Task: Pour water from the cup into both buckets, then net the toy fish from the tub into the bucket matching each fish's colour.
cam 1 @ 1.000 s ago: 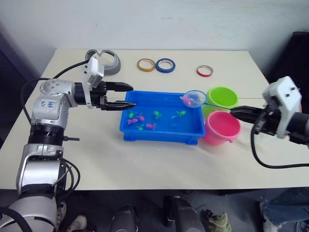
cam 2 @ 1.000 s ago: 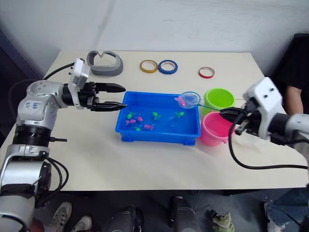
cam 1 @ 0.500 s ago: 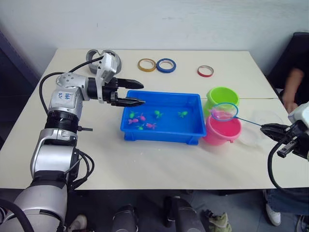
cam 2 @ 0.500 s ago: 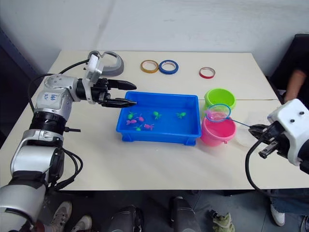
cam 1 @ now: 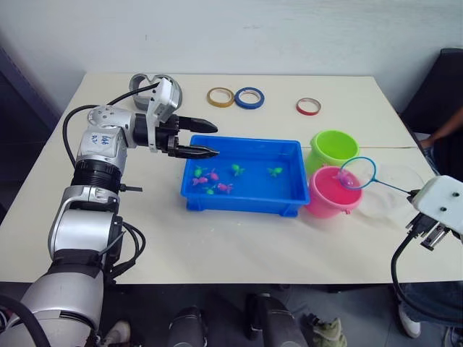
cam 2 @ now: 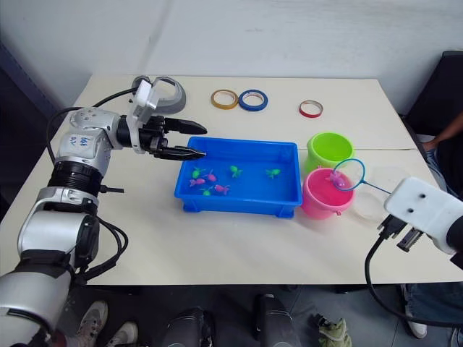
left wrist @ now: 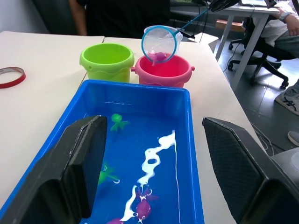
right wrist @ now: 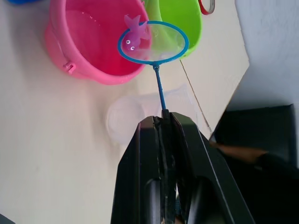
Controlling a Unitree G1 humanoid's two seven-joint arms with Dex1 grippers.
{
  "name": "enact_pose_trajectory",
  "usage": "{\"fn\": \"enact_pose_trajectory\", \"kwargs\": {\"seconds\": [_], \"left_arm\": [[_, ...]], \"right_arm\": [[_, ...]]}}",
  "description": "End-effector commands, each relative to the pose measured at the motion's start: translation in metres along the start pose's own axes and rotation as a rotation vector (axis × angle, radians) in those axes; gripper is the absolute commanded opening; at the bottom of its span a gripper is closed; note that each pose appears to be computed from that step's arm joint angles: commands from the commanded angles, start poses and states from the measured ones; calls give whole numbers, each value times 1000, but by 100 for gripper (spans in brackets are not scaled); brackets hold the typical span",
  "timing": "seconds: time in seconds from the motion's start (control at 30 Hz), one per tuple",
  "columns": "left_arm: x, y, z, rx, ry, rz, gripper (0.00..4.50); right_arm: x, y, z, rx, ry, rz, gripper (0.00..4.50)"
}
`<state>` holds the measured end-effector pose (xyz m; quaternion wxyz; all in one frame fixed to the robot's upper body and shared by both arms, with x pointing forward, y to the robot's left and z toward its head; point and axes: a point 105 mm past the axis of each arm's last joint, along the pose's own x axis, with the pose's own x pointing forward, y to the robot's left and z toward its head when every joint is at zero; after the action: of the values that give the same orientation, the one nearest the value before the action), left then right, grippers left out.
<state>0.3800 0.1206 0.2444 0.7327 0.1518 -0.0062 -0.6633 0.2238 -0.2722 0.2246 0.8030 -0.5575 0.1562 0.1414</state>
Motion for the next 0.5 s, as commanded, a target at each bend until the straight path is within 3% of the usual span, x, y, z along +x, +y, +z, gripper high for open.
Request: {"fn": "enact_pose_trajectory", "kwargs": {"seconds": [0.03,0.27,0.5], "left_arm": [[-1,2,14,53,-8,-10,360],[1,2,15,58,-11,-18,360],[1,2,15,62,-13,-22,360]], "right_arm": [[-6,-9,15,-212,-15,-60,0],[-8,-11,25,-528,-27,-96,0],[-11,-2,14,-723,9,-98,0]]}}
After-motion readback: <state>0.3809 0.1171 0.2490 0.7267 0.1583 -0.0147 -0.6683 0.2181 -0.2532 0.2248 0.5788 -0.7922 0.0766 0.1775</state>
